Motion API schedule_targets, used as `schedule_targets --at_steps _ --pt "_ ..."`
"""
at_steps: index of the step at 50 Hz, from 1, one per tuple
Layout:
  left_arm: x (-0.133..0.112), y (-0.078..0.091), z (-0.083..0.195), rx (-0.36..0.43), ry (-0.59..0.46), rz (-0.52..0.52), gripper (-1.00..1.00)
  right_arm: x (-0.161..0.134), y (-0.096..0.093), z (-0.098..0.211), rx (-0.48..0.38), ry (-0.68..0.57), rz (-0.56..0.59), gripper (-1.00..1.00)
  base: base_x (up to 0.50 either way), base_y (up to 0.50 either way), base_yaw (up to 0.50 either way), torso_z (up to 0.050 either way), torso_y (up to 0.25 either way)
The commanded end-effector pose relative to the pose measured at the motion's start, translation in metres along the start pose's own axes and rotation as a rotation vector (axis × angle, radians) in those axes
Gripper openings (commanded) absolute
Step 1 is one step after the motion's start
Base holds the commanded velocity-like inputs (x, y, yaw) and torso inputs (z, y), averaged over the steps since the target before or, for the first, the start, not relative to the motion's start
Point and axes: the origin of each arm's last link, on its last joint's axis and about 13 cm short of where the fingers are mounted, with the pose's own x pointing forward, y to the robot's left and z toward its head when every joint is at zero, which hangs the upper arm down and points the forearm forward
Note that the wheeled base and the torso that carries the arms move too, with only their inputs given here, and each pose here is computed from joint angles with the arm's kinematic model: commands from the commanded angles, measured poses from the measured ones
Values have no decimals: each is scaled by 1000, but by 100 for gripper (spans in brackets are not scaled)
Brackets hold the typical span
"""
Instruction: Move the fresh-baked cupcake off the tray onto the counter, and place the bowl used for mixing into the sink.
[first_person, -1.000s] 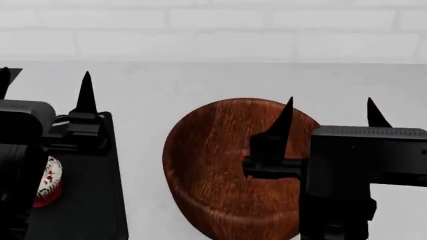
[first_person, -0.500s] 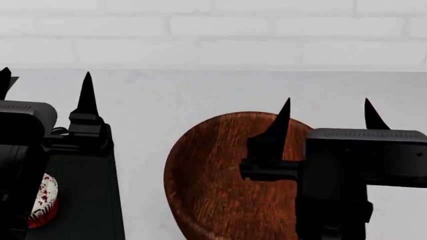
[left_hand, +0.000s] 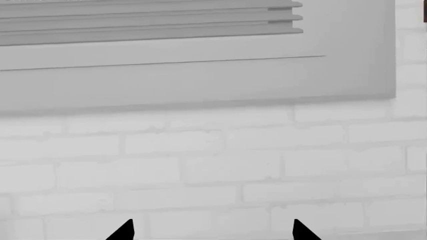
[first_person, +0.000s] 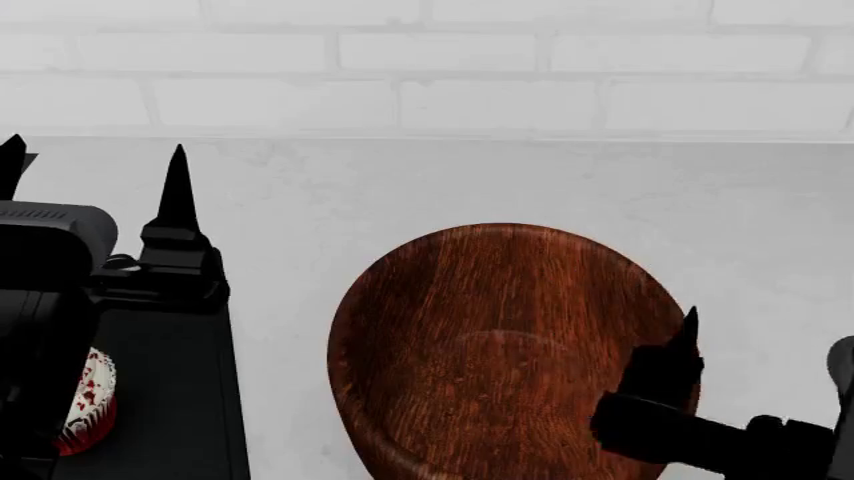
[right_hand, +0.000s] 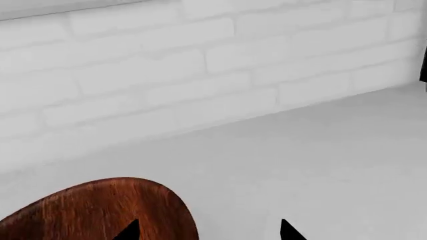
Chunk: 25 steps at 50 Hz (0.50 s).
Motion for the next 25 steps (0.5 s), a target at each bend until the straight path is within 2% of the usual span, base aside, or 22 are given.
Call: schedule_targets --at_steps 1,2,4,12,18,19,20,21,24,25 --pt "0 0 0 1 -3 -2 100 -18 -31 0 312 222 69 100 0 0 0 0 0" --pt "-1 -1 0 5 -4 -4 100 -19 -34 0 375 242 98 100 0 0 0 0 0" --pt "0 -1 0 4 -2 -5 100 -20 -35 2 425 244 105 100 0 0 0 0 0" --pt "-1 -1 0 2 -3 -5 100 -16 -44 5 509 264 111 100 0 0 0 0 0" --pt "-2 -3 -1 18 -2 -8 100 -5 -46 21 531 295 86 100 0 0 0 0 0" --pt "-3 -3 0 12 -4 -9 100 -3 -45 24 501 322 66 100 0 0 0 0 0" --pt "-5 -1 2 6 -14 -7 100 1 -41 25 378 424 -15 100 0 0 0 0 0" --pt "-6 0 3 4 -19 -4 100 1 -39 31 419 388 20 100 0 0 0 0 0" --pt "-4 2 3 -7 -14 0 100 3 -36 43 396 392 39 100 0 0 0 0 0" --pt "-3 2 3 -5 -14 5 100 4 -36 48 413 402 39 100 0 0 0 0 0"
